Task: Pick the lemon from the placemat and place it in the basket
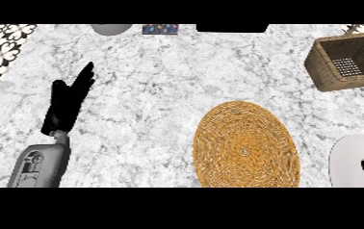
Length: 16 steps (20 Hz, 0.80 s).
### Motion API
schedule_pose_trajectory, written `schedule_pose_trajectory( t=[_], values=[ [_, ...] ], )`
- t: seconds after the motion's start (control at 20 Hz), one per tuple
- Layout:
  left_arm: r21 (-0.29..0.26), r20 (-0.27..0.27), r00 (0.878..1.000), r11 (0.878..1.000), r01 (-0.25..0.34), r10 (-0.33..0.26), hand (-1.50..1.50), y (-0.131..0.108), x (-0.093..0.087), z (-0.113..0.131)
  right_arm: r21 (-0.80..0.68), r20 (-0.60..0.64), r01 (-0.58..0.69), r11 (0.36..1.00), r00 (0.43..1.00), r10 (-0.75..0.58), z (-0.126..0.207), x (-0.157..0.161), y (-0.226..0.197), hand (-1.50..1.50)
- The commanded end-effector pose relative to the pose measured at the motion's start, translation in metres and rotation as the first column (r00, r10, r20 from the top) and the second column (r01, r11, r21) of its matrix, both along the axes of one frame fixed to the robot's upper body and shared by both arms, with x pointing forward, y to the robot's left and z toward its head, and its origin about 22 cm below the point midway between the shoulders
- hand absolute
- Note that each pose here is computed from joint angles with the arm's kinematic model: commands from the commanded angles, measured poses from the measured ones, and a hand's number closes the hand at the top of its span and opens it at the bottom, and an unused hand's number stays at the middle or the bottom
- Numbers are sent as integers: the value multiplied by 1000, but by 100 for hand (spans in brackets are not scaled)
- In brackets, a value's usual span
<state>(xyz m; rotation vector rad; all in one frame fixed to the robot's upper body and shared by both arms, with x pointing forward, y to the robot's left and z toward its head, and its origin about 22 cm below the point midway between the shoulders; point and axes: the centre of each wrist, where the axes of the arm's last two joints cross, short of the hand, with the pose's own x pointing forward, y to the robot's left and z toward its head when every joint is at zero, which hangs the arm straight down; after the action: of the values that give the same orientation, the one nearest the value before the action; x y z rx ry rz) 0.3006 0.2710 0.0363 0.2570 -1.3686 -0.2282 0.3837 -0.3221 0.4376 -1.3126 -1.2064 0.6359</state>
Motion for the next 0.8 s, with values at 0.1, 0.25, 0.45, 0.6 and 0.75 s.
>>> schedule_pose_trajectory(
  t=[0.1, 0.25, 0.45, 0.6, 0.75],
  values=[
    [5, 6, 1000, 1000, -2, 2, 0, 9, 7, 7, -20, -5, 18, 1000, 1000, -18, -19, 5, -53, 150],
    [2, 0, 1000, 1000, -11, 11, 0, 4, -6, -5, 6, -32, -63, 998, 998, 63, -26, 1, -78, 150],
    [6, 0, 1000, 1000, 12, -12, 0, -7, 7, -9, 24, -39, -90, 996, 995, 90, -56, 10, -97, 150],
    [-6, 16, 1000, 1000, 16, -15, 0, 12, 3, -6, 3, -61, -86, 996, 994, 86, -85, 15, -108, 150],
    [14, 13, 1000, 1000, 13, -13, 0, -3, 1, 0, 18, -79, -87, 996, 993, 88, -90, 13, -118, 150]
  ],
)
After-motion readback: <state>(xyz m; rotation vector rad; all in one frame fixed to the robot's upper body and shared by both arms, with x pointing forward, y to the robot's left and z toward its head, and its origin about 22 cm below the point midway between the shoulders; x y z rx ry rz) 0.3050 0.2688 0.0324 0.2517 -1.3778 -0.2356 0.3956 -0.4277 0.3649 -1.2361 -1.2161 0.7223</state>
